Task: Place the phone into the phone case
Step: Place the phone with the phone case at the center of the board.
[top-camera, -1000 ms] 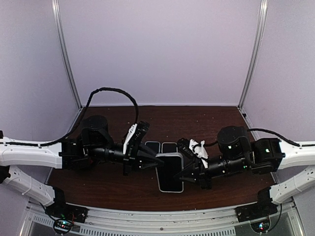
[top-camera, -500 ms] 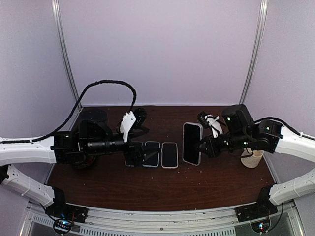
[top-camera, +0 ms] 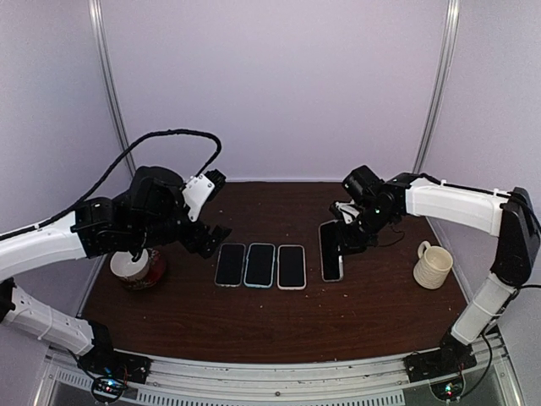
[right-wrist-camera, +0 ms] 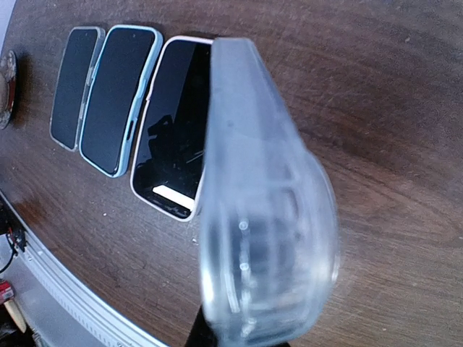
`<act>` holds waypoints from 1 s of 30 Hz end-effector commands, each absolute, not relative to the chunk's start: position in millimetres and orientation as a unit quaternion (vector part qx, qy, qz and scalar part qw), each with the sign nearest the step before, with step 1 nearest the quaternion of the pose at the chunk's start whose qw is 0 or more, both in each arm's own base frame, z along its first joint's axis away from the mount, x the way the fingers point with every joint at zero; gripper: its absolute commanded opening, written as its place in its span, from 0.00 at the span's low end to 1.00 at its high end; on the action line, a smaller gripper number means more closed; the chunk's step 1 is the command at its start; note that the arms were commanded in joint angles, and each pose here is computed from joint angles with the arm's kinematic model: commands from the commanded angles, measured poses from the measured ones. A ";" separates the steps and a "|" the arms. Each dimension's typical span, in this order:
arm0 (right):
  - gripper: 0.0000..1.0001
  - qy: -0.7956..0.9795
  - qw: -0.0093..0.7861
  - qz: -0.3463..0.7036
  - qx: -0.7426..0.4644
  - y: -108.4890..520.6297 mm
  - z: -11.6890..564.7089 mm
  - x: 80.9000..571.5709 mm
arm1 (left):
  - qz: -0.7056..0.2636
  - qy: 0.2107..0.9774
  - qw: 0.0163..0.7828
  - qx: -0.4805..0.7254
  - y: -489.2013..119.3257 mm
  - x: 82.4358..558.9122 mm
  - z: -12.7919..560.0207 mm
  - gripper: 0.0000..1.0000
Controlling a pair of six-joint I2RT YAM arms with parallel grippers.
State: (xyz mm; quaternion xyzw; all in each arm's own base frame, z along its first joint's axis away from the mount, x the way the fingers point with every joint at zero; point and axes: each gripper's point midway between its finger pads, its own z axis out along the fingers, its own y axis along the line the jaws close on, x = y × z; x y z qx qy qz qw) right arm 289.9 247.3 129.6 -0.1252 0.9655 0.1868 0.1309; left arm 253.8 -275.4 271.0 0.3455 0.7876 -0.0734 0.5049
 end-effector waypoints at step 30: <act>0.33 0.979 -0.010 0.198 -0.049 222.4 27.0 336.5 | -0.038 0.782 0.512 0.353 -252.2 256.2 281.3 0.97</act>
